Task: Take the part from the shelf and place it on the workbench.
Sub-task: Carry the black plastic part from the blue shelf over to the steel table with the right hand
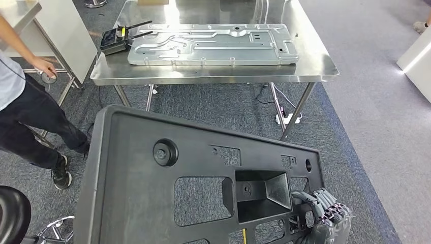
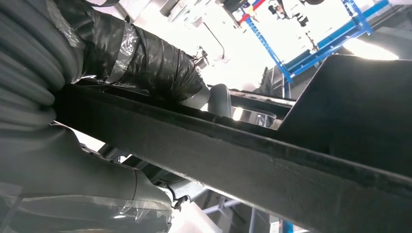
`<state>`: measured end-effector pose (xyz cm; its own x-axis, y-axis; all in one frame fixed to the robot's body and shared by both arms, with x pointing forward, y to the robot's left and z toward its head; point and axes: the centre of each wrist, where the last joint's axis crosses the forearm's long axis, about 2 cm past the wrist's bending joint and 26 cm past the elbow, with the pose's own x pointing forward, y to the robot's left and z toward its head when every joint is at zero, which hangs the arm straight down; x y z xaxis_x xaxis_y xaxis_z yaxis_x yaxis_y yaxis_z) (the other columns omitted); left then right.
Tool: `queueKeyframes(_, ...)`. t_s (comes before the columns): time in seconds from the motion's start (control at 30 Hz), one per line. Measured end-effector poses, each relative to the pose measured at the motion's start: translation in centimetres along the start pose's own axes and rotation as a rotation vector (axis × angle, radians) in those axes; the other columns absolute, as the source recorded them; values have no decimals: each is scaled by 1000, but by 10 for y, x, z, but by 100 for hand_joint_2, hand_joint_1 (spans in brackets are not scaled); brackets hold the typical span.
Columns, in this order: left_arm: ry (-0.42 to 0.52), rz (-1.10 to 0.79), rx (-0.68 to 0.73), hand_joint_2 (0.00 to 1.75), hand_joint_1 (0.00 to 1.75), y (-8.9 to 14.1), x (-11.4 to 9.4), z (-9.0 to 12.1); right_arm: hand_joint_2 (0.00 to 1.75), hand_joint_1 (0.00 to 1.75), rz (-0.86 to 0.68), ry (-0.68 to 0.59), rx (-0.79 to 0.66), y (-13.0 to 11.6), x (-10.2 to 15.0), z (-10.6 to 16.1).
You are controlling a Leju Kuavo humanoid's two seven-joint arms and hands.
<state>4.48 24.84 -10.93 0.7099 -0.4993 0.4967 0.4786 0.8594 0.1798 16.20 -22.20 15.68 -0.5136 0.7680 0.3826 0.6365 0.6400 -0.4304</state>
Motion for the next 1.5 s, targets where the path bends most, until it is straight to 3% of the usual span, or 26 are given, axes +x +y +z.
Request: queueKeyframes(1.5,-3,18,15,175,0,0,2,-1,175,175,-6,-5,2,0,3,0)
